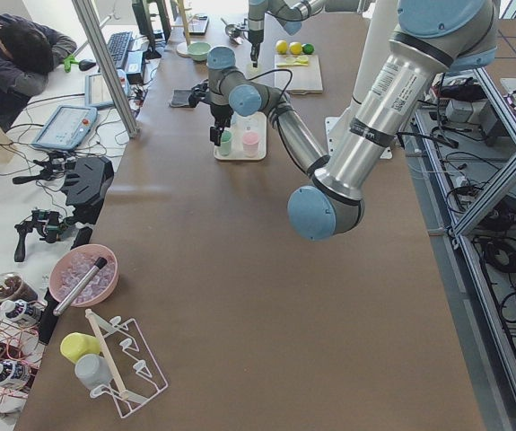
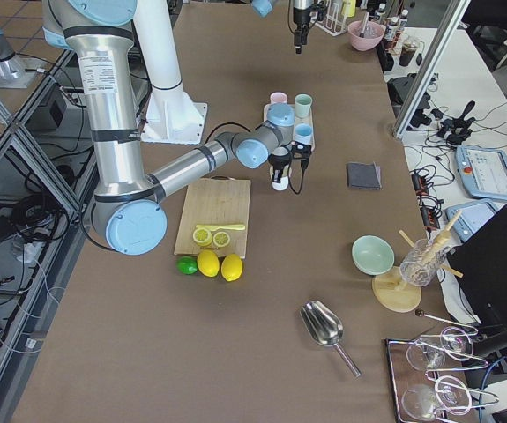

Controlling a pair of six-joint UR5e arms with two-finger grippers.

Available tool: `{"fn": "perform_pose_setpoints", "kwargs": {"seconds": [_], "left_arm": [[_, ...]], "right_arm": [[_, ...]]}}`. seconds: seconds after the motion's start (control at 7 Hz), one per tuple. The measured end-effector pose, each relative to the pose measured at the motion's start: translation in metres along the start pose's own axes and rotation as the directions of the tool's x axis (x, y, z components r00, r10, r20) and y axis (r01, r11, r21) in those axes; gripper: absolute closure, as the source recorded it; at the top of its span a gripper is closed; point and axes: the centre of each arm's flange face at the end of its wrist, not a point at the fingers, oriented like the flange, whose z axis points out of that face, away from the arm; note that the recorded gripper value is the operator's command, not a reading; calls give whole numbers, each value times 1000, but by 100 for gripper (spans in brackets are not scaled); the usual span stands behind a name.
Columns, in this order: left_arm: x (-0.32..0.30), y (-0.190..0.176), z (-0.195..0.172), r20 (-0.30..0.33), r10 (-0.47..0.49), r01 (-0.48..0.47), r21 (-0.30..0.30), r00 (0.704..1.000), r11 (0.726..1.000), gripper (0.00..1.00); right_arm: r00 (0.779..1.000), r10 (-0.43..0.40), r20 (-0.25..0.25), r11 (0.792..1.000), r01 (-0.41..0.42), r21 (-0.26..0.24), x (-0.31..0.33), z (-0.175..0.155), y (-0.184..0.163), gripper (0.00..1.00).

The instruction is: Place all cups on tray

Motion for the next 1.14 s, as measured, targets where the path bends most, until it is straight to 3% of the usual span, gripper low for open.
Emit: {"fn": "perform_pose_setpoints", "kwargs": {"seconds": [0.29,0.71,0.86,1.0,1.14], "left_arm": [[-55,0,8,46,88,-87,-29,995,996,2],[-123,4,13,90,166,-161,-64,982,985,1],[-134,6,13,96,175,-169,-69,980,983,2],[-140,7,11,99,178,-171,-70,979,983,1],[-142,7,11,100,178,-172,-70,979,983,2]], "right_arm": [[997,71,5,997,-71,-19,-100,-2,28,100],[997,82,-6,996,-82,-17,-186,22,61,98],[997,77,-9,997,-77,-15,-207,32,62,41],[997,76,-10,997,-76,-10,-217,37,63,1],[997,78,-10,997,-78,3,-221,38,63,1]]}}
